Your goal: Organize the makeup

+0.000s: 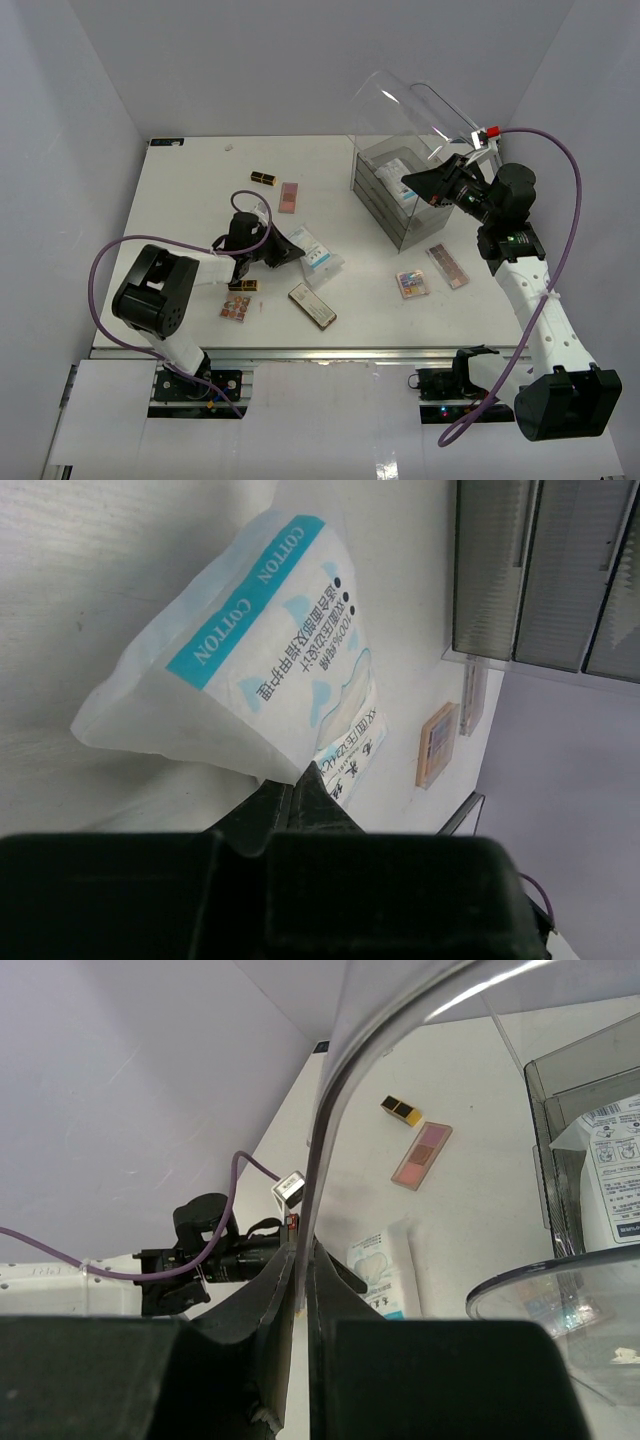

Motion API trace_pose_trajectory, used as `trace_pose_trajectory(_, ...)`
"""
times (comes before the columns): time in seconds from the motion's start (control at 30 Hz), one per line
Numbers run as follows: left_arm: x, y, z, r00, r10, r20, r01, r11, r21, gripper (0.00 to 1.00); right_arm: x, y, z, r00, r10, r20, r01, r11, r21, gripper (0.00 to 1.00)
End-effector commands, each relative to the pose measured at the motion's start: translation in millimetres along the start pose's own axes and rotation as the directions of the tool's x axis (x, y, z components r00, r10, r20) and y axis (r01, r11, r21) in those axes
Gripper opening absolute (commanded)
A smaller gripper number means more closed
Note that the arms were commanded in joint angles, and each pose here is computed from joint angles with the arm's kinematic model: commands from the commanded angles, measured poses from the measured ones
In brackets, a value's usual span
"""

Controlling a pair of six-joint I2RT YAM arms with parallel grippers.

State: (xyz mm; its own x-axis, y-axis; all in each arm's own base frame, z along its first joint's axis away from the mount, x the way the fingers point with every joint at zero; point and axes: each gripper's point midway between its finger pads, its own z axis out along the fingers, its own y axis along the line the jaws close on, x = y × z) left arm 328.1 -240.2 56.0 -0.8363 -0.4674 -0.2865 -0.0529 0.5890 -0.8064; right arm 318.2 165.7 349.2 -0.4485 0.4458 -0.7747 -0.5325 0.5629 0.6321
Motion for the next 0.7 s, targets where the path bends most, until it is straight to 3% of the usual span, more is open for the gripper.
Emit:
trace_pose_trajectory(0.0,-6,-40,-3,0.999,0.055,0.003,-0.054,0.988,0.147,0.00,-36,30,-10,0.982,-0.130,0.136,0.141,0.988,-0.071,0.11)
trace_pose_trajectory(0.33,-2,-135,-16,0.996,0.084,-0.014,-0.071,0.909,0.410,0.00,-37,28,-10,0.982,-0.132,0.138,0.142,0.988,-0.067,0.11)
trace_pose_trajectory(0.67,-33,-211,8,0.997,0.061,0.039,-0.072,0.840,0.537,0.00,-38,29,-10,0.982,-0.131,0.138,0.141,0.988,-0.068,0.11)
